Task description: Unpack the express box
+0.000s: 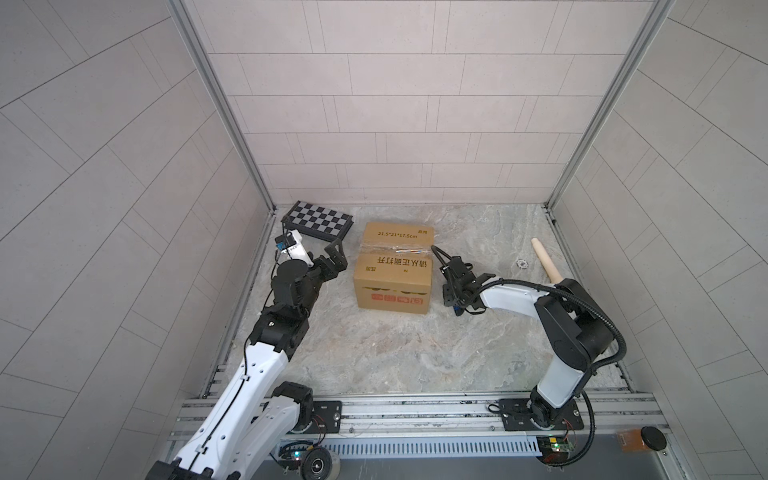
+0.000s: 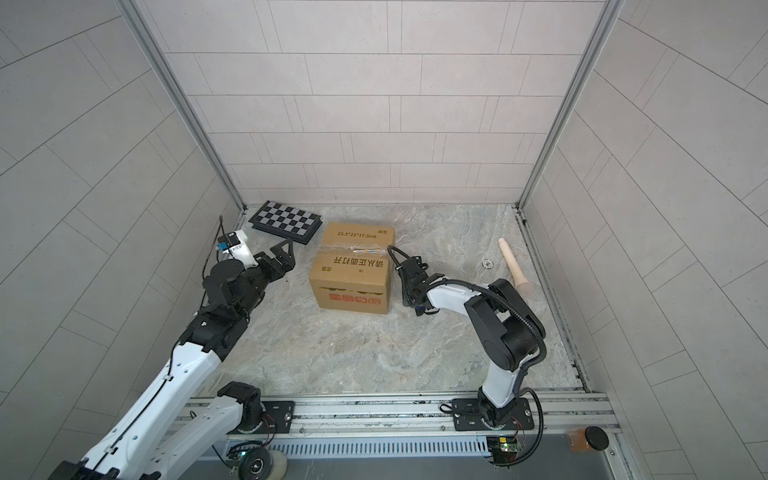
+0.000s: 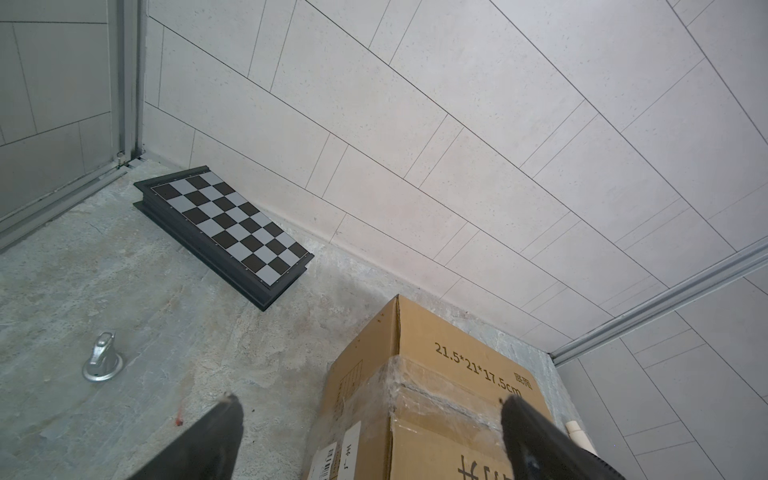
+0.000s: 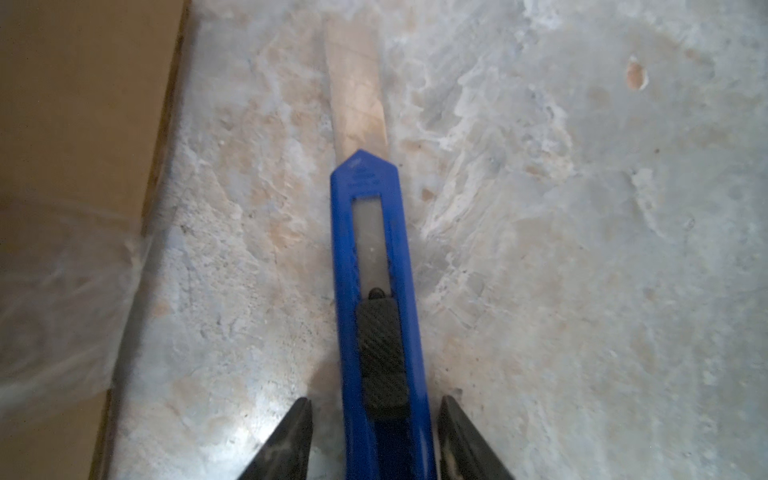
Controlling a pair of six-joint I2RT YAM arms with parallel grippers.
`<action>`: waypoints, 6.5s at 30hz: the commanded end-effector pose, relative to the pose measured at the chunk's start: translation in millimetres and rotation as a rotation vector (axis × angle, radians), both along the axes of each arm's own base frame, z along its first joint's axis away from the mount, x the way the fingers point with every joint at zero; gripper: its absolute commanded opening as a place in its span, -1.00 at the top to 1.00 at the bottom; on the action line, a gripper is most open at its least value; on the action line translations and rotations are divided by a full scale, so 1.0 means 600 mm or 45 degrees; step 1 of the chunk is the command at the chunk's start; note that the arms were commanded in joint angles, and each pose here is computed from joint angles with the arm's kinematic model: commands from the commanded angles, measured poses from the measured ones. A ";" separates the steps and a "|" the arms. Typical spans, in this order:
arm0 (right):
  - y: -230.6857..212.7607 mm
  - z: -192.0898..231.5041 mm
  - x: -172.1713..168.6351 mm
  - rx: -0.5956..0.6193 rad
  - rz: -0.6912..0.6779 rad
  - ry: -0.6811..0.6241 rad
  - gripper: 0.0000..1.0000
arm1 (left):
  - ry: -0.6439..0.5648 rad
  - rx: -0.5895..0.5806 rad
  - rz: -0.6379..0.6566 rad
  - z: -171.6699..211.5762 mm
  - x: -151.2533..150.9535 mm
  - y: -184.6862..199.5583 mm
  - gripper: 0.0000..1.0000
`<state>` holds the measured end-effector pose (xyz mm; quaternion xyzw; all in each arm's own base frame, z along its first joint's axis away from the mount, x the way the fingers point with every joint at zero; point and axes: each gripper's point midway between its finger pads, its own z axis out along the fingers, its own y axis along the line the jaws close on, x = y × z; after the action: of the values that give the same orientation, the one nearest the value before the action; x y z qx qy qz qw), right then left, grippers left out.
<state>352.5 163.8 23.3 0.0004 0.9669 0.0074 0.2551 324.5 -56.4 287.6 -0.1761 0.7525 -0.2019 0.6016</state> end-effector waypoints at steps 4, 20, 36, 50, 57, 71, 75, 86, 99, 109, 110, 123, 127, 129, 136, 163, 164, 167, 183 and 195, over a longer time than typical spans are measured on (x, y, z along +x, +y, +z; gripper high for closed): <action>-0.011 -0.005 0.005 -0.059 -0.003 -0.011 0.20 | 0.014 0.028 0.062 0.005 -0.001 0.016 -1.00; -0.057 0.183 0.010 -0.094 -0.036 -0.353 0.58 | 0.111 0.058 -0.037 0.019 0.023 -0.011 -1.00; 0.014 0.411 -0.020 0.189 0.224 -0.772 0.62 | 0.094 0.025 -0.818 0.120 0.037 -0.319 -0.87; 0.087 0.439 -0.027 0.279 0.379 -0.818 0.63 | 0.165 -0.060 -1.075 0.091 0.026 -0.460 -0.59; 0.110 0.443 -0.033 0.294 0.431 -0.824 0.63 | 0.186 -0.072 -1.062 0.083 0.043 -0.472 -0.38; 0.130 0.444 -0.042 0.313 0.485 -0.835 0.64 | 0.242 -0.068 -0.993 0.058 0.069 -0.477 0.13; 0.131 0.441 -0.042 0.313 0.487 -0.833 0.64 | 0.241 -0.075 -0.993 0.058 0.071 -0.479 0.30; 0.134 0.439 -0.041 0.314 0.496 -0.834 0.60 | 0.249 -0.084 -0.979 0.056 0.073 -0.478 1.00; 0.095 0.490 -0.064 0.439 0.417 -0.964 -0.57 | 0.062 -0.286 -1.023 0.102 0.082 -0.440 1.00; 0.074 0.611 -0.122 1.107 0.527 -1.248 -0.68 | -0.434 -0.549 -1.145 0.198 0.052 -0.351 1.00; 0.082 0.618 -0.126 1.148 0.565 -1.253 -0.68 | -0.481 -0.586 -1.161 0.209 0.047 -0.343 1.00; 0.141 0.665 -0.119 1.557 0.718 -1.250 -0.66 | -0.668 -0.788 -1.294 0.261 0.012 -0.324 1.00; 0.151 0.679 -0.114 1.631 0.729 -1.272 -0.62 | -0.683 -0.800 -1.294 0.267 0.009 -0.321 1.00; 0.157 0.685 -0.112 1.654 0.737 -1.280 -0.60 | -0.686 -0.809 -1.293 0.269 0.009 -0.320 1.00; 0.181 0.693 -0.107 1.731 0.762 -1.259 -0.47 | -0.692 -0.816 -1.304 0.273 0.004 -0.322 1.00; 0.206 0.698 -0.087 1.874 0.745 -1.235 -0.15 | -0.721 -0.863 -1.229 0.280 0.009 -0.305 1.00; 0.206 0.697 -0.087 1.878 0.745 -1.234 -0.15 | -0.718 -0.866 -1.226 0.279 0.009 -0.305 1.00; 0.207 0.697 -0.086 1.892 0.743 -1.234 -0.14 | -0.719 -0.868 -1.225 0.280 0.009 -0.304 1.00; 0.208 0.699 -0.084 1.910 0.740 -1.233 0.34 | -0.717 -0.879 -1.222 0.282 0.008 -0.303 1.00; 0.209 0.698 -0.079 1.904 0.726 -1.226 0.87 | -0.717 -0.871 -1.241 0.283 0.004 -0.305 1.00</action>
<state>317.0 291.4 415.3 -0.0583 0.5026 0.6766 0.5350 341.8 -240.5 446.5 0.0428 0.4684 -0.7093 0.5251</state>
